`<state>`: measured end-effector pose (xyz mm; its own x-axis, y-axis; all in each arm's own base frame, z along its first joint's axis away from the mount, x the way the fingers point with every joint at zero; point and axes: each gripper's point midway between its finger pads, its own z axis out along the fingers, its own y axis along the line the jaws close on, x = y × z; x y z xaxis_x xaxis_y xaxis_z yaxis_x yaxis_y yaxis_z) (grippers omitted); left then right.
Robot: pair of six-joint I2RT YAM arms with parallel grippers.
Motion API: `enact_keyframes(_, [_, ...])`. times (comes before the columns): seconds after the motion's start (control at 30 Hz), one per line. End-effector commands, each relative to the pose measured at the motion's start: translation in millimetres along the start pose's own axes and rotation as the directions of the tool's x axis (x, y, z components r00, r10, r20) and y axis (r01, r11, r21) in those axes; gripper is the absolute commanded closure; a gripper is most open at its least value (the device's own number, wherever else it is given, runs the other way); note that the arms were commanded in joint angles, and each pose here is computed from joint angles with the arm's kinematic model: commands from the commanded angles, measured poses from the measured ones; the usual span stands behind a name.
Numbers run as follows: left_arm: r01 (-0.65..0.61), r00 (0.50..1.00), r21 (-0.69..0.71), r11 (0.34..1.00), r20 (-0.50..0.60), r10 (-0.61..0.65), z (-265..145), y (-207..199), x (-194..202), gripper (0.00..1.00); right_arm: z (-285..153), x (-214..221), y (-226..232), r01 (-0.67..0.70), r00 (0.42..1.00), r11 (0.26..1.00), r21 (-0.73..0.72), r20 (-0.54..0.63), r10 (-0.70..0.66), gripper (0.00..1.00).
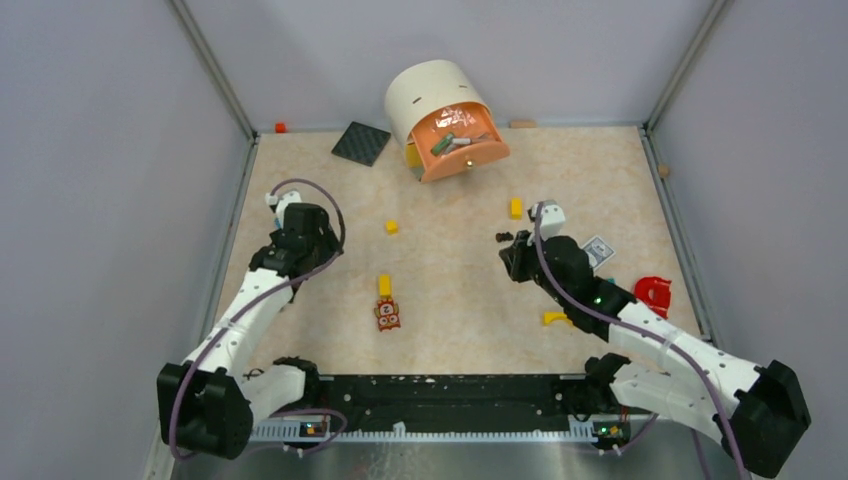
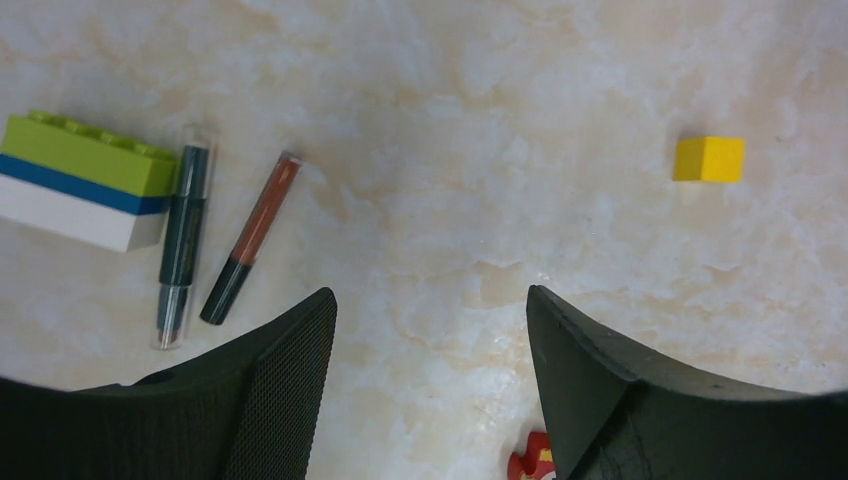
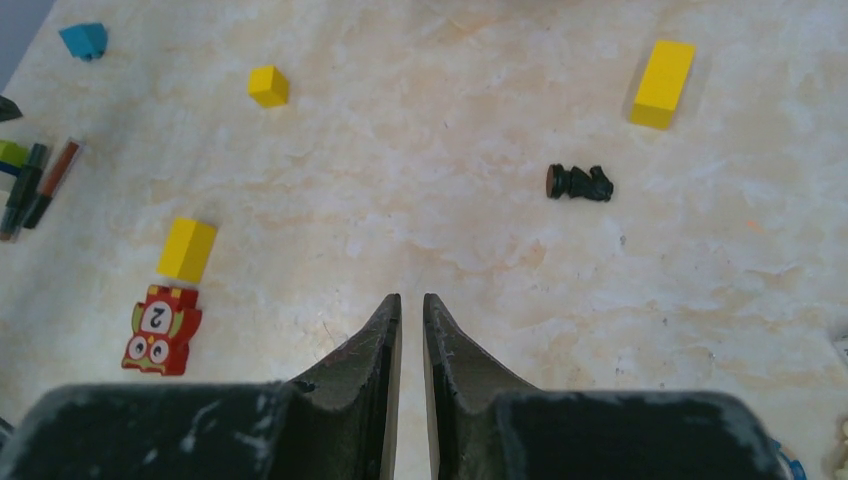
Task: Organize the makeup
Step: Place the lipstick in the drawer, then pick up the lipstick at the center of the board.
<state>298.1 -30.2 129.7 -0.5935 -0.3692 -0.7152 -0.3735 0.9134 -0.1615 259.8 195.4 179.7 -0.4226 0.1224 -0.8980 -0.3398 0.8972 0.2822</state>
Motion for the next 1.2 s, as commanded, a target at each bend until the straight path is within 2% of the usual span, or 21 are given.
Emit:
enact_keyframes(0.0, [0.042, 0.998, -0.048, 0.998, -0.047, -0.045, -5, 23, 9, 0.26, 6, 4, 10, 0.025, 0.999, 0.997, -0.071, 0.022, -0.024, 0.87])
enact_keyframes(0.17, [0.059, 0.995, -0.137, 0.989, -0.076, -0.070, 9, 52, 8, 0.28, 10, 15, 7, 0.075, 0.997, 0.995, -0.072, -0.008, -0.076, 0.87])
enact_keyframes(0.4, [0.085, 0.985, -0.155, 0.984, -0.135, -0.107, 33, 67, 12, 0.34, 8, 23, 12, 0.076, 0.996, 0.991, -0.111, -0.042, -0.082, 0.87])
enact_keyframes(0.57, [0.102, 0.973, -0.212, 0.972, -0.181, -0.142, 49, 75, 30, 0.38, 9, 29, 19, 0.072, 0.994, 0.986, -0.151, -0.066, -0.082, 0.87])
enact_keyframes(0.7, [0.123, 0.973, -0.280, 0.952, -0.155, -0.172, 54, 92, 36, 0.34, 10, 32, 25, 0.068, 0.994, 0.981, -0.182, -0.075, -0.083, 0.87])
enact_keyframes(0.93, [0.163, 0.973, -0.332, 0.929, -0.100, -0.206, 64, 109, 32, 0.34, 13, 36, 28, 0.070, 0.992, 0.977, -0.201, -0.092, -0.090, 0.87])
enact_keyframes(1.17, [0.157, 0.967, -0.323, 0.933, -0.139, -0.211, 80, 106, 42, 0.35, 14, 37, 26, 0.077, 0.990, 0.979, -0.191, -0.101, -0.098, 0.87])
